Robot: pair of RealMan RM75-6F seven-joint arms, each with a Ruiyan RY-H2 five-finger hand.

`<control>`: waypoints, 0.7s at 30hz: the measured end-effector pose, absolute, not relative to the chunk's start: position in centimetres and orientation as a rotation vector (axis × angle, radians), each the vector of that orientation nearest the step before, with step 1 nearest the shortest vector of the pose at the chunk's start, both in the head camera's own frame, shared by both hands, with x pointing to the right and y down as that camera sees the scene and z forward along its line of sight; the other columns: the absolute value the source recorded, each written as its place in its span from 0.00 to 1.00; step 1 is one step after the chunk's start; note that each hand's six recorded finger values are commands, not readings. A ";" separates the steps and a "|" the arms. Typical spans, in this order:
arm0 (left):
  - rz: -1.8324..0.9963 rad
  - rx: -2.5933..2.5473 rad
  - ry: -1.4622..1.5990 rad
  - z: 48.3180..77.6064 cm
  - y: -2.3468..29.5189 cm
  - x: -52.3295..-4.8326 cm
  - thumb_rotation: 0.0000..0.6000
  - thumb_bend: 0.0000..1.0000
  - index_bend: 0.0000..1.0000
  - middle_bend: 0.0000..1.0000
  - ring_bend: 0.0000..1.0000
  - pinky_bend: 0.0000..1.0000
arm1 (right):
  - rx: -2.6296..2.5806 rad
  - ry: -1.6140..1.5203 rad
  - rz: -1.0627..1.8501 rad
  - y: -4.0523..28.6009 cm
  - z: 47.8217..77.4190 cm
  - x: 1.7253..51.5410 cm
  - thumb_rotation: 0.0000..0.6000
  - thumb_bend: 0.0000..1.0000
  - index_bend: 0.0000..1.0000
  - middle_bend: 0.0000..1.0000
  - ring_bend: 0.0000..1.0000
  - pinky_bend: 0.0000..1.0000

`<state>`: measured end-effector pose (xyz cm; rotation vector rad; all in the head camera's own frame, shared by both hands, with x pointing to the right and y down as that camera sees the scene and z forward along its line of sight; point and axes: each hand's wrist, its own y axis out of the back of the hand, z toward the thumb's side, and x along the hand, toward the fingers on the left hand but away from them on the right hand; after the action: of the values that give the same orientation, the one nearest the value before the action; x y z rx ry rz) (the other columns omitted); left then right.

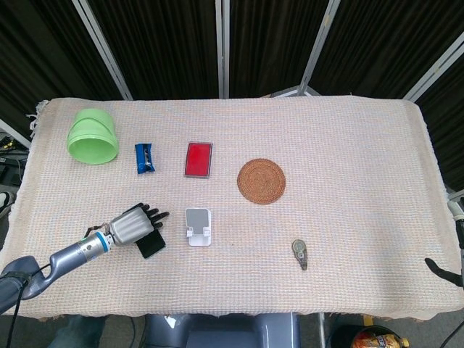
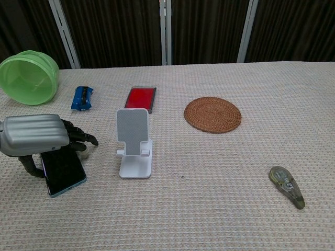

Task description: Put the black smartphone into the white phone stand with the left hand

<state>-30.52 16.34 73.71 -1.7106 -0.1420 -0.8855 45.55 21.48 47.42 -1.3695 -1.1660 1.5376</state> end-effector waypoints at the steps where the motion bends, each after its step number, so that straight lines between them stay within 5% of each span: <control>1: -0.882 -1.711 -0.143 73.8 16.4 -30.4 1.00 0.00 0.45 0.31 0.37 0.40 | -1.370 -1.166 1.538 21.5 47.4 45.6 1.00 0.00 0.00 0.00 0.00 0.00; 6: -0.849 -1.708 -0.122 73.4 16.2 -30.0 1.00 0.00 0.55 0.39 0.45 0.47 | -1.374 -1.170 1.540 21.5 47.4 45.7 1.00 0.00 0.00 0.00 0.00 0.00; 21: -0.723 -1.582 0.005 68.4 13.1 -29.9 1.00 0.00 0.57 0.39 0.45 0.47 | -1.393 -1.194 1.513 21.7 46.7 45.6 1.00 0.00 0.00 0.00 0.00 0.00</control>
<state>-29.86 13.06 68.43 -1.5815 0.0049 -0.7226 45.63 21.68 46.75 -1.3930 -1.1938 1.5129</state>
